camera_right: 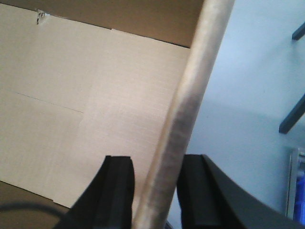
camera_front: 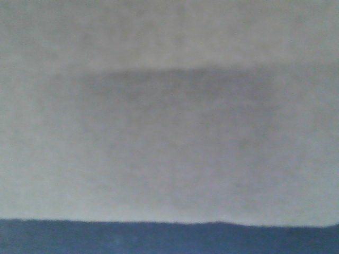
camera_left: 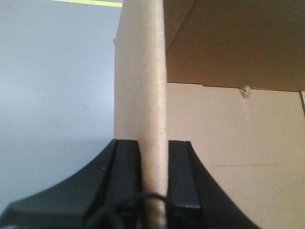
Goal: Grab box from left shelf to table start
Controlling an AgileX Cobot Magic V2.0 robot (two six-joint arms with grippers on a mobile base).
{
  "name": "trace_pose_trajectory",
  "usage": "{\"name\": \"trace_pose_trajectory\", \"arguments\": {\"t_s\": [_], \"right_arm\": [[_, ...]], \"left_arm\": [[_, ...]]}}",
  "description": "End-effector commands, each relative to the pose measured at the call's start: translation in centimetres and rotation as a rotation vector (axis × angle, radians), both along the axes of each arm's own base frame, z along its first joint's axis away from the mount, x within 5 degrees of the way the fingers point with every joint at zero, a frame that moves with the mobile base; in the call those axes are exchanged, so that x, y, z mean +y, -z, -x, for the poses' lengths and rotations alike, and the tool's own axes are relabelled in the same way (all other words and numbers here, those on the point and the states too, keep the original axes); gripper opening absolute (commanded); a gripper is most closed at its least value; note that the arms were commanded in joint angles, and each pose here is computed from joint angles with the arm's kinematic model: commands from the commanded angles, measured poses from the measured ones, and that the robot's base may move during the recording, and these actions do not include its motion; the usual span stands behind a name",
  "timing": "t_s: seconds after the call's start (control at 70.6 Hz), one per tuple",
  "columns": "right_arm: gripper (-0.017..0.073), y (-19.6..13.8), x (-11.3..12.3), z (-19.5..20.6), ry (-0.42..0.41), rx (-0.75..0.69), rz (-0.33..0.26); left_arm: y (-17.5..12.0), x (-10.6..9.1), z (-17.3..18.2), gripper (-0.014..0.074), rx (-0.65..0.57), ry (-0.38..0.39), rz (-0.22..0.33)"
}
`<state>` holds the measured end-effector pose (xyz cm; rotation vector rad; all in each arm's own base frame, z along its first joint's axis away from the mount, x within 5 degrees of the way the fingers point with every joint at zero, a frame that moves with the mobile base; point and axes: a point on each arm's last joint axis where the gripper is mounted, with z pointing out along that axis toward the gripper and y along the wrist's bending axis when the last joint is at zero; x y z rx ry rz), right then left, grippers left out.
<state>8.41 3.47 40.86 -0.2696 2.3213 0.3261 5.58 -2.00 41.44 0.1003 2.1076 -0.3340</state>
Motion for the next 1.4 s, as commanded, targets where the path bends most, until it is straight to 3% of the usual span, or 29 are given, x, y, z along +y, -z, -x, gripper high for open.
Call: {"name": "trace_pose_trajectory", "arguments": {"t_s": [0.0,1.388], "right_arm": [[0.0059,-1.65,1.09,-0.42,-0.060,-0.111,-0.124],[0.0059,-1.65,1.09,-0.42,-0.060,-0.111,-0.124]], "left_arm": [[-3.17,-1.74,0.69,-0.0096,-0.154,0.124,0.308],[-3.17,-1.74,0.69,-0.0096,-0.154,0.124,0.308]]}}
